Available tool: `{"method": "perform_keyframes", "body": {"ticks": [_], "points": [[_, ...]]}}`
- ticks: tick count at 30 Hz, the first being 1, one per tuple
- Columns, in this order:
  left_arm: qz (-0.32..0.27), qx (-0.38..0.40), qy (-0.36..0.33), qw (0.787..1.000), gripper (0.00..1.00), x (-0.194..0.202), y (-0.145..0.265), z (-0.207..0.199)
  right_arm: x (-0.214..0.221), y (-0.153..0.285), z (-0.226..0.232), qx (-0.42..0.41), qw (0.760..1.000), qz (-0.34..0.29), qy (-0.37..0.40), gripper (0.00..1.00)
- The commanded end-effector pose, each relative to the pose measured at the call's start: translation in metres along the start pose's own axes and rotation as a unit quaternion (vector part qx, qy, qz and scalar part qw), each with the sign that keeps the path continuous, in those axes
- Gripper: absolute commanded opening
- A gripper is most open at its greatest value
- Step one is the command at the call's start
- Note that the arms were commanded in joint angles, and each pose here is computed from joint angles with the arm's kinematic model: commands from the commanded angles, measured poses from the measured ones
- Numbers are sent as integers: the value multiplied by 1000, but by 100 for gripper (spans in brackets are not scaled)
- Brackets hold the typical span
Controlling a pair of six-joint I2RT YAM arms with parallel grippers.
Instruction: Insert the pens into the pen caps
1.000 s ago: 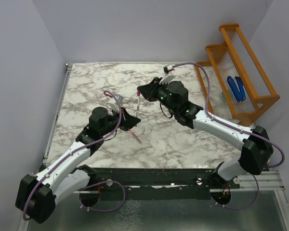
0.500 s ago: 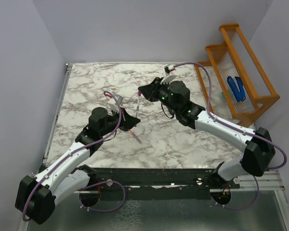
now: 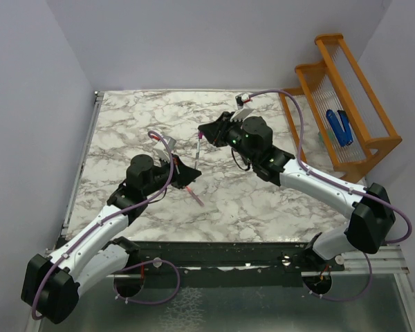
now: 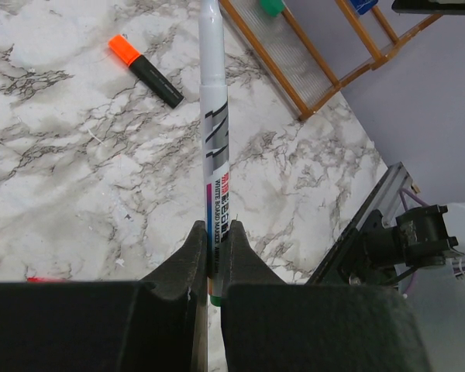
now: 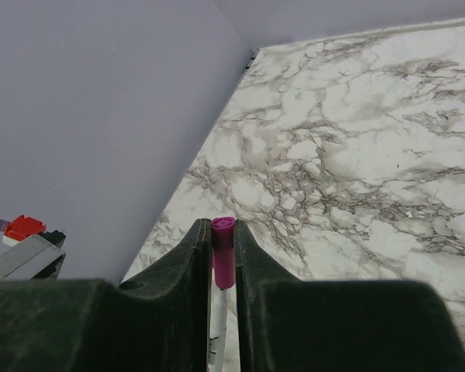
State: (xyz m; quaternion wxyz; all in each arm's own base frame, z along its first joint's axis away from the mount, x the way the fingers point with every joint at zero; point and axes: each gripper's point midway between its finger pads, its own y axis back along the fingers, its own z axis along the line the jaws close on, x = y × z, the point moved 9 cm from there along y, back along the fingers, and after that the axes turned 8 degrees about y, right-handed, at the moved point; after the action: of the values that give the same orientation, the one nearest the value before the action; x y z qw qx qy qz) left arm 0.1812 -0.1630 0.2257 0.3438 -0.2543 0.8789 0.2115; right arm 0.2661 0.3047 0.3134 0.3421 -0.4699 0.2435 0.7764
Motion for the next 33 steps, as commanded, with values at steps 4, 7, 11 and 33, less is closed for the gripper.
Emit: {"method": "perform_keyframes", "body": {"ticks": [4, 7, 11, 33], "points": [[-12, -2, -11, 1000, 0, -4, 2, -2, 12, 0, -3, -7, 1000, 21, 3, 18], [-12, -2, -11, 1000, 0, -4, 2, -1, 14, -1, -2, -11, 1000, 24, 1, 18], [-13, -3, -11, 1000, 0, -4, 1, -1, 14, -1, -1, -17, 999, 28, 0, 19], [-68, -50, -52, 995, 0, -29, 7, -6, 39, 16, -2, -53, 992, 110, 0, 19]]}}
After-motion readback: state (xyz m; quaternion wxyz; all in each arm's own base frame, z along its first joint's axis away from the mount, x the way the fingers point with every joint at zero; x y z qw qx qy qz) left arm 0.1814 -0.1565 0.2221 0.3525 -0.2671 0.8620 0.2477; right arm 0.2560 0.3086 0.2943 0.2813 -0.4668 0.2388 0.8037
